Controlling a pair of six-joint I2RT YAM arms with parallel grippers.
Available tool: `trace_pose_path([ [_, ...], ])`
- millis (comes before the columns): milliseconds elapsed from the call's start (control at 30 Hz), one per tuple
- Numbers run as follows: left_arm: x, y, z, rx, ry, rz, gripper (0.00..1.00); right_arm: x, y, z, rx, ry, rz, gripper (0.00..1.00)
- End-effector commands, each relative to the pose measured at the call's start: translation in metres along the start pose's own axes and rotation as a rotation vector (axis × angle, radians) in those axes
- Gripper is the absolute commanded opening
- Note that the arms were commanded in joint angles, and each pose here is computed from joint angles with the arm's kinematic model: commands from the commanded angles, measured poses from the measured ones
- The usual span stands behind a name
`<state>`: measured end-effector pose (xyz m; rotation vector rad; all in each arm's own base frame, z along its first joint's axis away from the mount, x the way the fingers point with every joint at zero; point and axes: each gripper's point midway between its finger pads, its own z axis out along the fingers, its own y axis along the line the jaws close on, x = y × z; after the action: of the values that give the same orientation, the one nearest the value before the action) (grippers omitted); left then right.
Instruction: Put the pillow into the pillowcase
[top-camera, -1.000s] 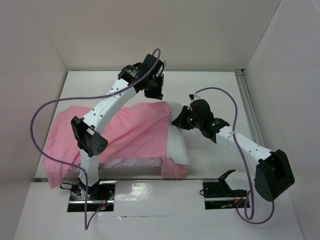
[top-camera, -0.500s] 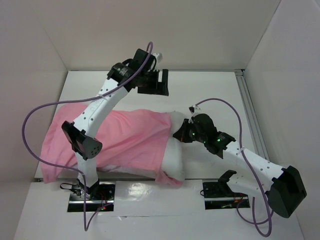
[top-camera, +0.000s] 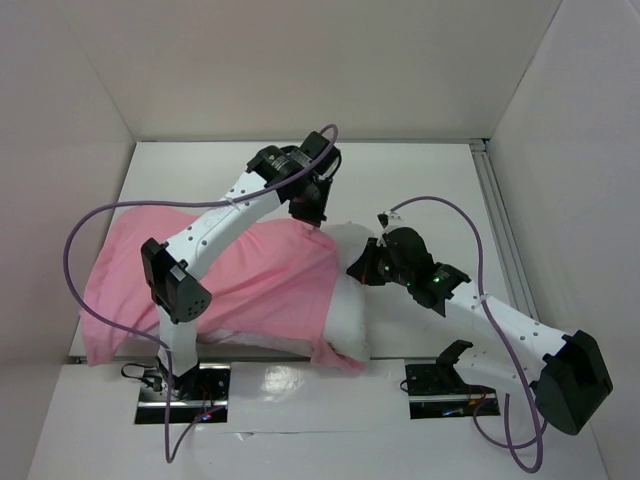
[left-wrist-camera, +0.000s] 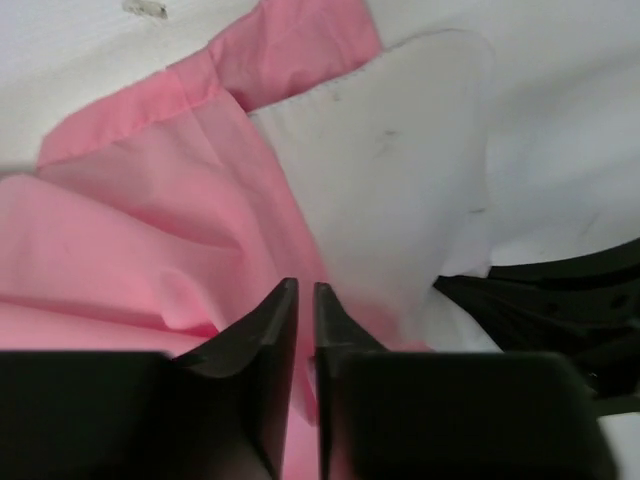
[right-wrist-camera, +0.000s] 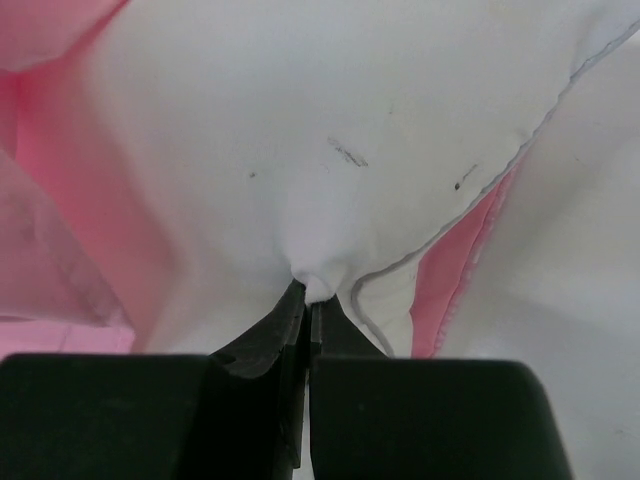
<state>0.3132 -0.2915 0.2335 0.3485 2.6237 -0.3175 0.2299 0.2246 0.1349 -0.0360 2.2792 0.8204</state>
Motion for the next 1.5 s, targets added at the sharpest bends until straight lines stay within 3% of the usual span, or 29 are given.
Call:
trace_pose_path([
  [0,-0.011,0.0,0.0,-0.014,-0.024,0.013,0.21,0.004,-0.012,-0.007,0.073,0.023,-0.04,0.0],
  [67,-0.012,-0.003,0.012,-0.013,0.0,0.024,0.0,0.004,-0.012,-0.007,0.073,0.023,-0.031,0.0],
  [300,-0.053,-0.021,-0.016,0.084,-0.135,0.025,0.0,-0.015,0.0,-0.005,0.05,-0.026,-0.034,0.0],
  [467,-0.076,-0.052,-0.058,0.327,-0.235,0.036,0.0,-0.042,0.025,0.001,-0.004,-0.064,-0.038,0.0],
  [600,-0.071,-0.036,-0.059,0.246,-0.229,0.022,0.0,-0.044,0.03,-0.002,-0.027,-0.074,-0.039,0.0],
  [633,-0.071,-0.02,-0.056,0.155,-0.235,-0.004,0.03,-0.042,0.028,-0.002,-0.02,-0.064,-0.039,0.0],
  [667,-0.066,-0.016,-0.059,0.116,-0.231,-0.023,0.18,-0.04,0.027,-0.004,-0.019,-0.064,-0.039,0.0],
  [700,-0.058,-0.013,-0.054,0.075,-0.212,-0.023,0.55,-0.034,0.022,-0.004,-0.009,-0.051,-0.037,0.0],
  [733,-0.048,-0.006,-0.054,0.034,-0.195,-0.024,0.72,-0.032,0.021,-0.005,-0.004,-0.044,-0.037,0.0],
  [767,-0.044,0.0,-0.052,-0.014,-0.2,-0.018,0.8,-0.029,0.018,-0.004,0.002,-0.036,-0.036,0.0],
  [833,-0.032,0.004,-0.046,-0.062,-0.183,-0.029,0.93,-0.028,0.018,-0.006,0.003,-0.035,-0.036,0.0],
  [1000,0.004,0.027,-0.014,-0.203,-0.084,-0.051,0.95,-0.024,0.015,-0.007,0.009,-0.026,-0.035,0.0],
  [1067,0.009,0.029,-0.001,-0.219,-0.055,-0.044,0.86,-0.022,0.013,-0.008,0.015,-0.019,-0.035,0.0],
  [1167,0.006,0.019,0.005,-0.194,-0.053,-0.03,0.59,-0.022,0.013,-0.008,0.015,-0.019,-0.035,0.0],
  [1200,0.002,0.017,0.005,-0.189,-0.06,-0.021,0.4,-0.022,0.013,-0.008,0.015,-0.019,-0.035,0.0],
  [1233,0.001,0.015,0.005,-0.183,-0.052,-0.011,0.09,-0.022,0.013,-0.008,0.015,-0.019,-0.035,0.0],
  [1267,-0.005,0.012,0.0,-0.171,-0.074,-0.016,0.0,-0.022,0.013,-0.008,0.015,-0.019,-0.035,0.0],
  [1467,-0.043,-0.023,-0.03,0.008,-0.192,0.017,0.0,-0.028,0.02,-0.003,-0.007,-0.032,-0.027,0.0],
])
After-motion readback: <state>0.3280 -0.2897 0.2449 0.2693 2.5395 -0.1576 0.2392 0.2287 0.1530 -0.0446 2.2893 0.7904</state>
